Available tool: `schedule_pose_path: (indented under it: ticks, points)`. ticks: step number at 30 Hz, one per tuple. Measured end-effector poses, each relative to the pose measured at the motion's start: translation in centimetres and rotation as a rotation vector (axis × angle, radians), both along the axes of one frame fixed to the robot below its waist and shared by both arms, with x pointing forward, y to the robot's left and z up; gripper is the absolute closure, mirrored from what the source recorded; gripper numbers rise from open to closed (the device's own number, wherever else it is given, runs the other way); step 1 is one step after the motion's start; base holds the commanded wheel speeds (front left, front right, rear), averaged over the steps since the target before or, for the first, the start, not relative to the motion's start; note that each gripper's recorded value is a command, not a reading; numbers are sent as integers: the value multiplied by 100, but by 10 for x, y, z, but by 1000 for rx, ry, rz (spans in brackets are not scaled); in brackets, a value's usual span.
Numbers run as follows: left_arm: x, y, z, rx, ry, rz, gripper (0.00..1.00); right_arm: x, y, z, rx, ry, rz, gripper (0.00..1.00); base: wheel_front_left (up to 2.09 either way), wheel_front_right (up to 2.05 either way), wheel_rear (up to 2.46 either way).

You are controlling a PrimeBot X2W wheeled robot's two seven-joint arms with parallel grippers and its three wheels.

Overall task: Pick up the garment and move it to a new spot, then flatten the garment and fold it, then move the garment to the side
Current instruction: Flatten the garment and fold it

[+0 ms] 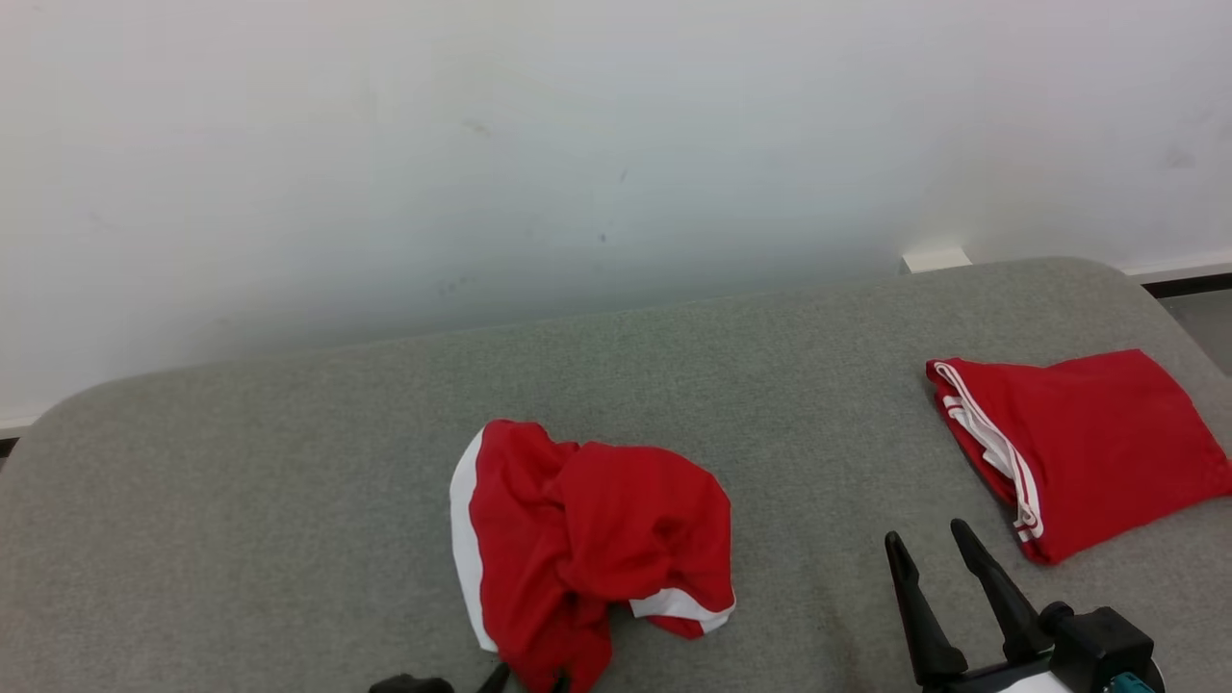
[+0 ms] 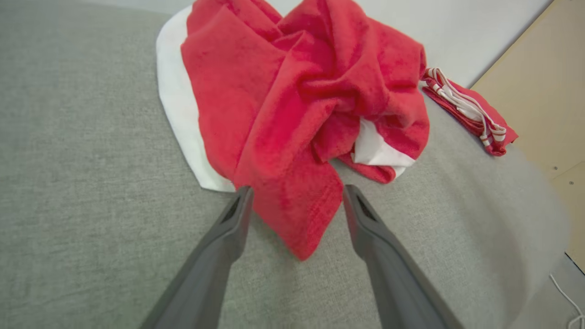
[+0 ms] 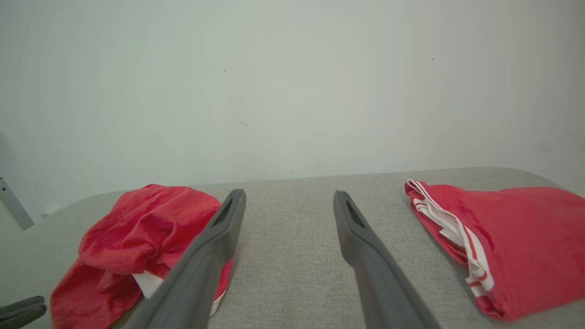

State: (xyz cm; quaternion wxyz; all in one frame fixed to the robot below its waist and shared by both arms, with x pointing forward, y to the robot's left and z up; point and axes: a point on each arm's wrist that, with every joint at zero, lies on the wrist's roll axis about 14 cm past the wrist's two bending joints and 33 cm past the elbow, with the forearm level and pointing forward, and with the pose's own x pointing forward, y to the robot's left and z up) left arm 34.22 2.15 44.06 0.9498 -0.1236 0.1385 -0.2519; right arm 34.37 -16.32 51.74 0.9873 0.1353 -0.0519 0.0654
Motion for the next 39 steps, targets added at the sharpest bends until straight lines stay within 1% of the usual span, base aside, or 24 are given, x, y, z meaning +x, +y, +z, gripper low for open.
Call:
schedule_pose_path:
  ticks: [4,10,11,12,13,18,20,22,25,29,31,33,35,39]
  points:
    - [-2,-12,-18,31,81,-45,0,-2,-5,-1,0,5,-16,0,0,0,0]
    - [3,-23,-33,59,132,-75,0,-4,-13,-5,-1,19,-42,0,0,0,0]
    - [4,-24,-34,56,138,-78,32,-4,-14,-6,-1,21,-46,0,0,0,0]
    - [5,-26,-34,49,138,-79,68,-4,-15,-7,-1,24,-48,0,0,0,0]
    - [6,-27,-34,49,138,-83,100,-4,-16,-7,0,26,-51,0,0,0,0]
    - [11,-28,-33,34,126,-69,100,-4,-18,-9,2,29,-59,0,0,0,0]
    - [17,-23,-28,28,102,-44,100,-4,-18,-8,3,28,-60,0,0,0,0]
    - [24,-13,-23,45,68,-27,100,-3,-20,-8,5,26,-66,0,0,0,0]
    - [40,13,-12,126,1,-15,100,-2,-17,-10,9,31,-58,0,0,0,0]
    - [72,60,15,258,-97,24,100,1,-12,-9,7,30,-44,0,0,0,0]
    - [88,78,31,288,-135,51,100,2,-11,-9,-2,30,-36,0,0,0,0]
    - [102,93,42,329,-155,65,100,3,-9,-10,-9,32,-26,0,0,0,0]
    - [114,100,50,345,-161,70,100,6,-8,-8,-14,29,-22,0,0,0,0]
    - [136,113,48,411,-136,67,100,8,-7,-7,-21,26,-17,0,0,0,0]
